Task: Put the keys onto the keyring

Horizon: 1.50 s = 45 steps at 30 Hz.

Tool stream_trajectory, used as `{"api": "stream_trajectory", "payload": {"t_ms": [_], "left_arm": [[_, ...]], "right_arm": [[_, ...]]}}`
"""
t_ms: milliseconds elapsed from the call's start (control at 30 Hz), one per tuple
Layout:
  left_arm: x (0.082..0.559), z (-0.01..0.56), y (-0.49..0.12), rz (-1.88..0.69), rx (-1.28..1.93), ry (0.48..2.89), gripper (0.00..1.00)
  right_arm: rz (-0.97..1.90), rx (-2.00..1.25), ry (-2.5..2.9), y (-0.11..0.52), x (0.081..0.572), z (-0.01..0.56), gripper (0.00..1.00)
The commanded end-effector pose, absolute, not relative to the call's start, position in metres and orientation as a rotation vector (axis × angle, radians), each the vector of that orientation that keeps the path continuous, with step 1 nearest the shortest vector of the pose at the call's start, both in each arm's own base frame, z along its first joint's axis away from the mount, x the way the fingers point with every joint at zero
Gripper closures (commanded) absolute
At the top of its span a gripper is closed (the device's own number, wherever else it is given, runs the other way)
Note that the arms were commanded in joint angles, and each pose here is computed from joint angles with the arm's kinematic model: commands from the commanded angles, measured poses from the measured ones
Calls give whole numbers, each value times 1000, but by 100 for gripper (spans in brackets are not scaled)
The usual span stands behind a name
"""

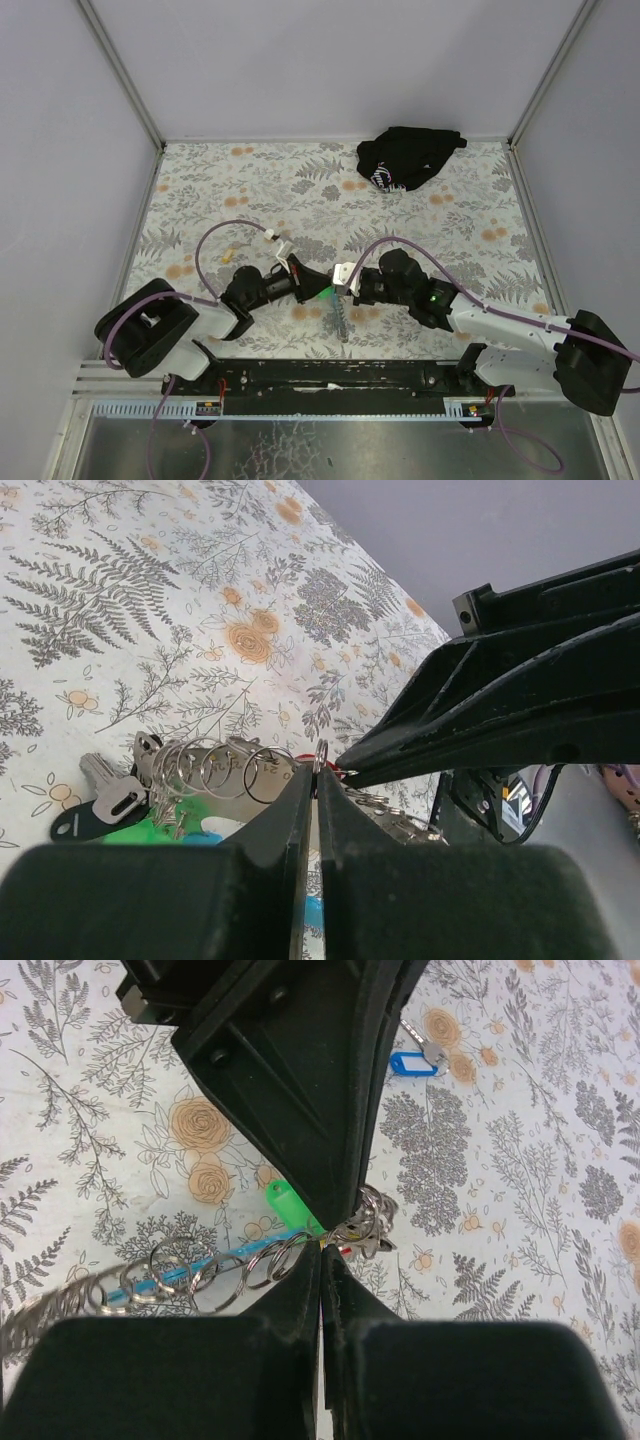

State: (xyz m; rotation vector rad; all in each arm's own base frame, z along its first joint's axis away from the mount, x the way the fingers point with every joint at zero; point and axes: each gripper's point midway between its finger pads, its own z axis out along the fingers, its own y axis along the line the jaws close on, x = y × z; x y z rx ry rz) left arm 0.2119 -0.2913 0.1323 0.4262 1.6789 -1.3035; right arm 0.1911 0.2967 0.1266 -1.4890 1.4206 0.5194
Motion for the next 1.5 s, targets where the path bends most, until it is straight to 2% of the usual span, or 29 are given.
{"api": "stream_trajectory", "payload": {"t_ms": [0, 233, 567, 1300, 1467], "left_arm": [[228, 180, -285, -1326, 277, 1472, 100], [226, 163, -279, -1207, 380, 1505, 81], [208, 144, -290, -1085, 806, 1512, 62], [196, 153, -299, -1048, 1203, 1297, 58], [196, 152, -304, -1075, 1241, 1298, 63]], "right_arm": [[549, -1486, 1402, 301, 182, 131, 100], [493, -1476, 1367, 297, 188, 154, 100], [463, -1522, 1346, 299, 190, 167, 100], [469, -1575, 1332, 301, 187, 176, 100], [471, -1576, 1333, 301, 187, 176, 100]]}}
